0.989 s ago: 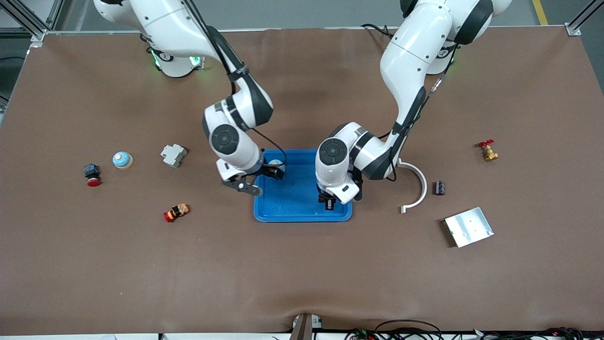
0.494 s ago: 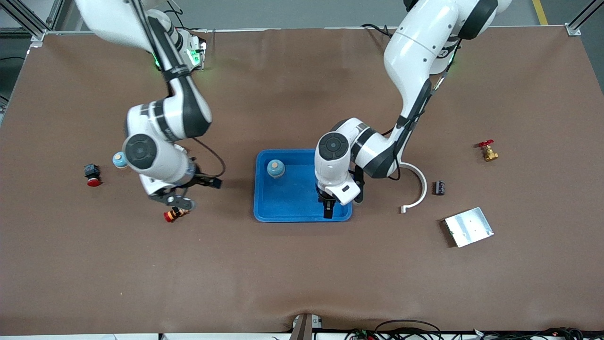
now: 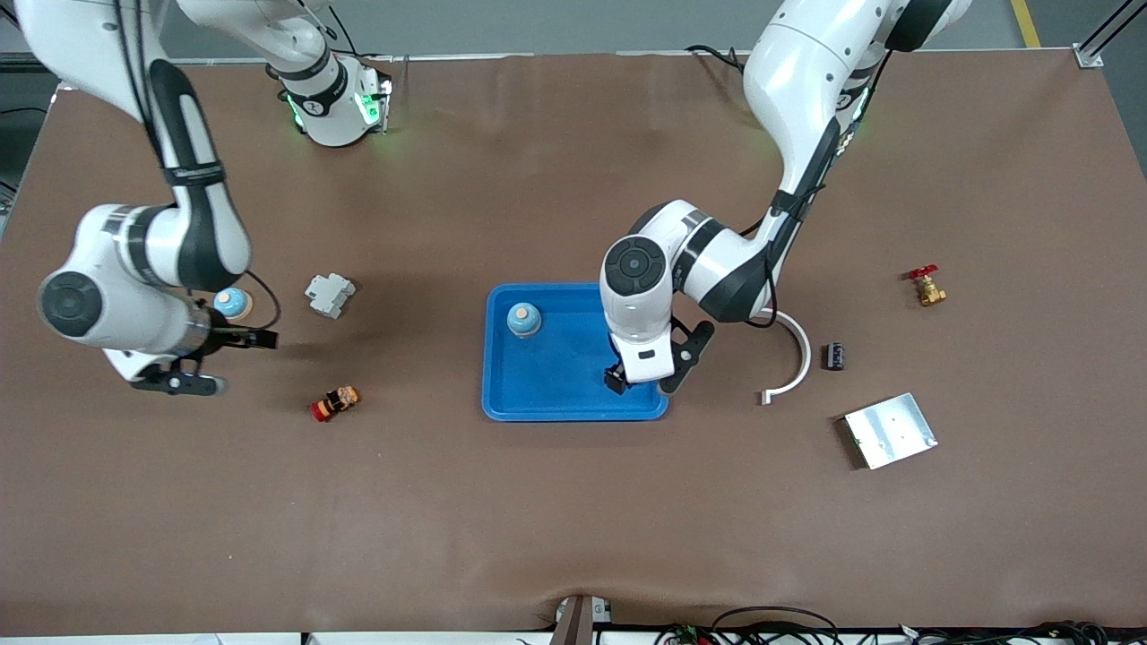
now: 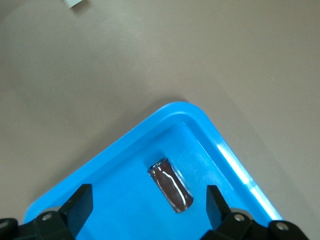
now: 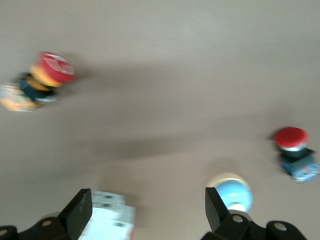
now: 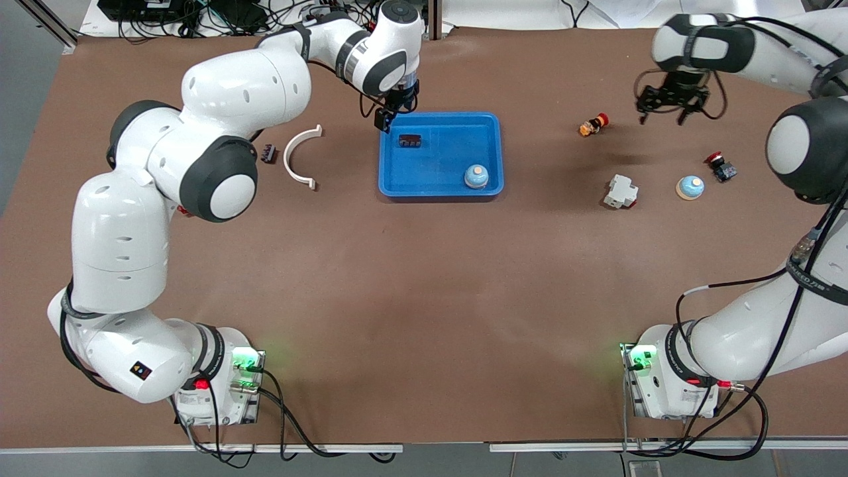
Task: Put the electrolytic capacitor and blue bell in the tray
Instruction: 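Grasp the second blue bell with the right gripper while the left gripper withdraws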
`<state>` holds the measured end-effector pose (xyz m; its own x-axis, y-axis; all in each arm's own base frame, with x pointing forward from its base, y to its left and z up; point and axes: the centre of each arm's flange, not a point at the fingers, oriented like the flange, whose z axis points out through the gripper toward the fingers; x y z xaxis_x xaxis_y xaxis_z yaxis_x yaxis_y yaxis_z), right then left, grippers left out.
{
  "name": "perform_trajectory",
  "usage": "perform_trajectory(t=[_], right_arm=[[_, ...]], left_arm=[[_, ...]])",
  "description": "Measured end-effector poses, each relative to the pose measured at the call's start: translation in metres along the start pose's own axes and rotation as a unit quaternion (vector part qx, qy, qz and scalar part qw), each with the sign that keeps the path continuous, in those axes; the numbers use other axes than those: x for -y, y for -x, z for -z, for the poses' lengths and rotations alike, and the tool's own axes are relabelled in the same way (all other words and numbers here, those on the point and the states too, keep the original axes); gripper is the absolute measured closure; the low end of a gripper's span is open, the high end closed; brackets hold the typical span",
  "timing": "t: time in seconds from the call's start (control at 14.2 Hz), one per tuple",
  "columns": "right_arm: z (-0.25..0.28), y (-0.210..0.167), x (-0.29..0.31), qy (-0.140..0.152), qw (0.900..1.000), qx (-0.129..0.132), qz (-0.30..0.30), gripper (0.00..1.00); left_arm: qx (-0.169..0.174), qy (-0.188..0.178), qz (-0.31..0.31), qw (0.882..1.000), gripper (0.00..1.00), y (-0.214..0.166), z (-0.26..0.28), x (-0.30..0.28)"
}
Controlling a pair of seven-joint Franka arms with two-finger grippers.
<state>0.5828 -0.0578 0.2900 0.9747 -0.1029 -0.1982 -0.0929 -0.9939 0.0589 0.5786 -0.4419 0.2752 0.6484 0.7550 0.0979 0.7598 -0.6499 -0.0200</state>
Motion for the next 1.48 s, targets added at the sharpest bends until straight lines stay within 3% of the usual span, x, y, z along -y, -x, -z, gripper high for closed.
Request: perform_trajectory(t=[0.21, 0.35, 0.64, 0.78, 1.13, 1.48], right_arm=[[-0.039, 0.017, -0.043, 0.008, 1.000, -0.009, 0.004, 0.00], [-0.066, 0.030, -0.067, 0.012, 1.000, -0.018, 0.016, 0.00], [-0.083, 0.047, -0.116, 0.003, 1.000, -0.010, 0.029, 0.00], [-0.089, 0.051, -0.115, 0.000, 1.000, -0.004, 0.029, 0.00], [-0.104, 0.052, -0.102, -0.015, 1.000, 0.008, 0.026, 0.00], [-0.122, 0.054, -0.100, -0.014, 0.999, 0.025, 0.028, 0.00]], left_arm=[[0.000, 0.004, -0.111, 0.994, 0.00, -0.010, 0.007, 0.000], [0.000, 0.003, -0.190, 0.982, 0.00, -0.024, 0.009, 0.002], [0.002, -0.004, -0.305, 0.952, 0.00, -0.052, 0.004, 0.007], [0.004, -0.006, -0.327, 0.945, 0.00, -0.055, 0.002, 0.008], [0.006, -0.011, -0.339, 0.941, 0.00, -0.055, 0.006, 0.018], [-0.002, 0.004, -0.372, 0.928, 0.00, -0.092, 0.025, 0.065]])
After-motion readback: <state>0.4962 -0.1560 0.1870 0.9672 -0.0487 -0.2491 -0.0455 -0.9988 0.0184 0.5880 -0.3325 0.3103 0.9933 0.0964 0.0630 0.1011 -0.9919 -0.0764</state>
